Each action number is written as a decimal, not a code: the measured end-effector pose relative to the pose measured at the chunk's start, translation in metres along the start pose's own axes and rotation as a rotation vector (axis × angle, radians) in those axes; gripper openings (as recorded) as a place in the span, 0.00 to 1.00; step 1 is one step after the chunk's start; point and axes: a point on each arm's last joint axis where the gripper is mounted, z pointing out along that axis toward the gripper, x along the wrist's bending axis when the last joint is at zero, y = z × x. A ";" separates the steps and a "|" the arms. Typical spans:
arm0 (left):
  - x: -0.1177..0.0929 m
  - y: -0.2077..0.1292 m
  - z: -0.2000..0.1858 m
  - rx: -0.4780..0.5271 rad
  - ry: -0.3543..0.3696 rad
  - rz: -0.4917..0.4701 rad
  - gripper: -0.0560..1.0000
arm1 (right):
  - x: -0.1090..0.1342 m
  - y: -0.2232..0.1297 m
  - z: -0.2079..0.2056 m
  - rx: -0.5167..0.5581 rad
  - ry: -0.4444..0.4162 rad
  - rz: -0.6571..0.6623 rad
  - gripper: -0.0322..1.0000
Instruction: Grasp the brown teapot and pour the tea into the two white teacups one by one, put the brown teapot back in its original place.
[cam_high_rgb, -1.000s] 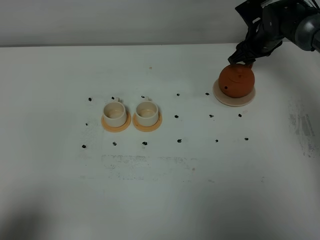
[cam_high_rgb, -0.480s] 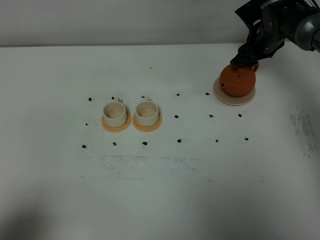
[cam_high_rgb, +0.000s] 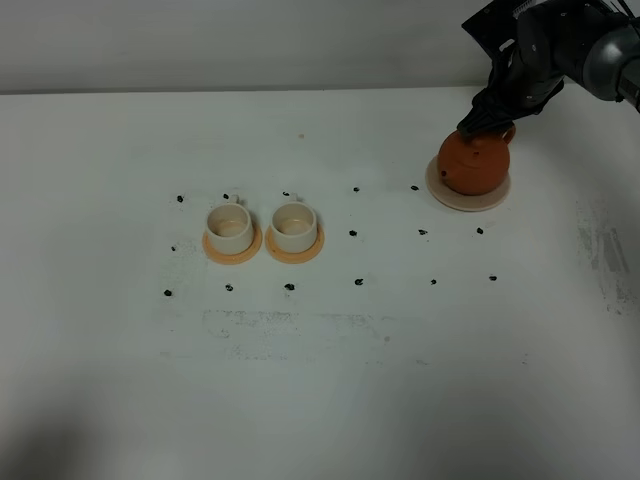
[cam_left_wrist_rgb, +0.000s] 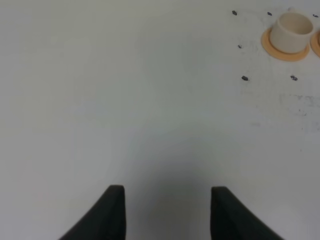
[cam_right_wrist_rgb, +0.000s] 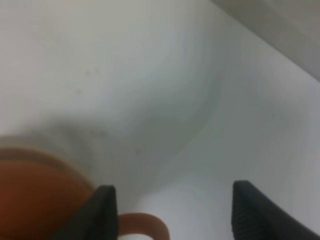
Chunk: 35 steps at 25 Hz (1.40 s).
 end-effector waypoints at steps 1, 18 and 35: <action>0.000 0.000 0.000 0.000 0.000 0.000 0.46 | -0.001 -0.001 0.000 0.003 0.000 0.000 0.53; 0.000 0.000 0.000 0.000 0.000 0.000 0.46 | -0.013 -0.008 0.002 0.027 0.000 0.031 0.53; 0.000 0.000 0.000 0.000 0.000 0.001 0.46 | -0.013 -0.006 0.002 0.002 -0.003 0.034 0.53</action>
